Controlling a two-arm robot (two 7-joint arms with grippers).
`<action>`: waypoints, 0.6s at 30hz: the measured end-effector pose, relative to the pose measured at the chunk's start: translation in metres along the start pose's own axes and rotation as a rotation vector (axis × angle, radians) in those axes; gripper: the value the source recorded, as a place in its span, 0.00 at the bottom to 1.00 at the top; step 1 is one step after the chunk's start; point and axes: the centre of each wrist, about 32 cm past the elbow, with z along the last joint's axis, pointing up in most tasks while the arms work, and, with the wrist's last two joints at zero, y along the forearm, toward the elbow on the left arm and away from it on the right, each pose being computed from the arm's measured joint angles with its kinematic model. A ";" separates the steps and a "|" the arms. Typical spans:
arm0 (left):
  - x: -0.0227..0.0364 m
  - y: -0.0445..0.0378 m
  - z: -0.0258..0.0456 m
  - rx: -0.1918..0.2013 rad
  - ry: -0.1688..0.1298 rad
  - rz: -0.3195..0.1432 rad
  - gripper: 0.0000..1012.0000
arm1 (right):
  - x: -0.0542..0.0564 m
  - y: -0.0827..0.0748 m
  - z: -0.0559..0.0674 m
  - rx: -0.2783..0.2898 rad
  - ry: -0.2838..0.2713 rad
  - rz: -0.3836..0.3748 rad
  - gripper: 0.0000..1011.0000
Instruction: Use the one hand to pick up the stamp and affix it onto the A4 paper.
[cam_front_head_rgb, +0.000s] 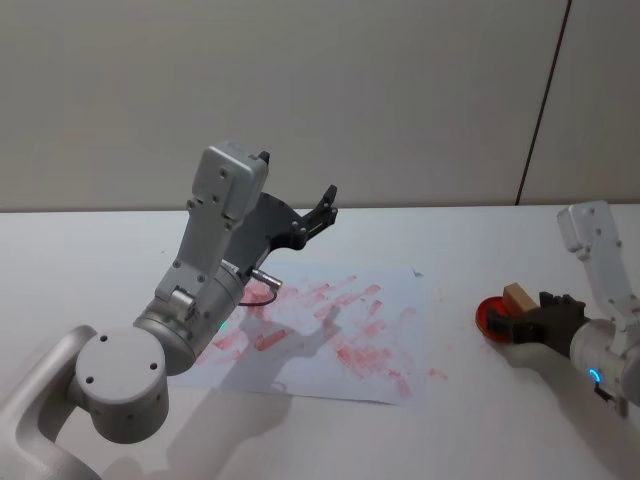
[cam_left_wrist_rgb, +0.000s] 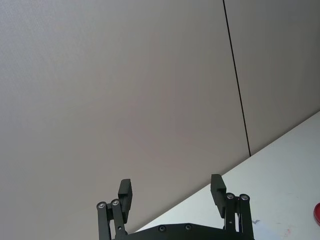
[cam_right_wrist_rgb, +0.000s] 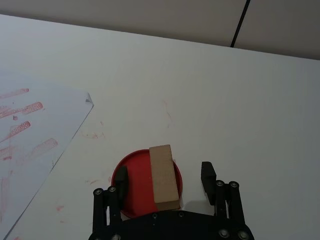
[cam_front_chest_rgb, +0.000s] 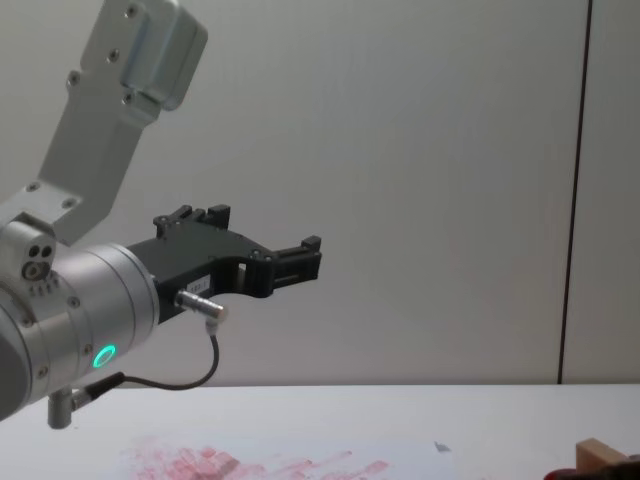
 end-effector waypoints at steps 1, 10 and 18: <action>0.0000 0.0000 0.0000 0.000 0.000 0.000 0.99 | 0.000 0.000 0.000 0.000 0.000 0.000 0.88; 0.0000 0.0000 0.0000 0.000 0.000 0.000 0.99 | 0.000 0.000 0.000 -0.002 -0.001 0.000 0.99; 0.0000 0.0000 0.0000 0.000 0.000 0.000 0.99 | 0.000 0.001 0.000 -0.002 -0.001 0.001 0.99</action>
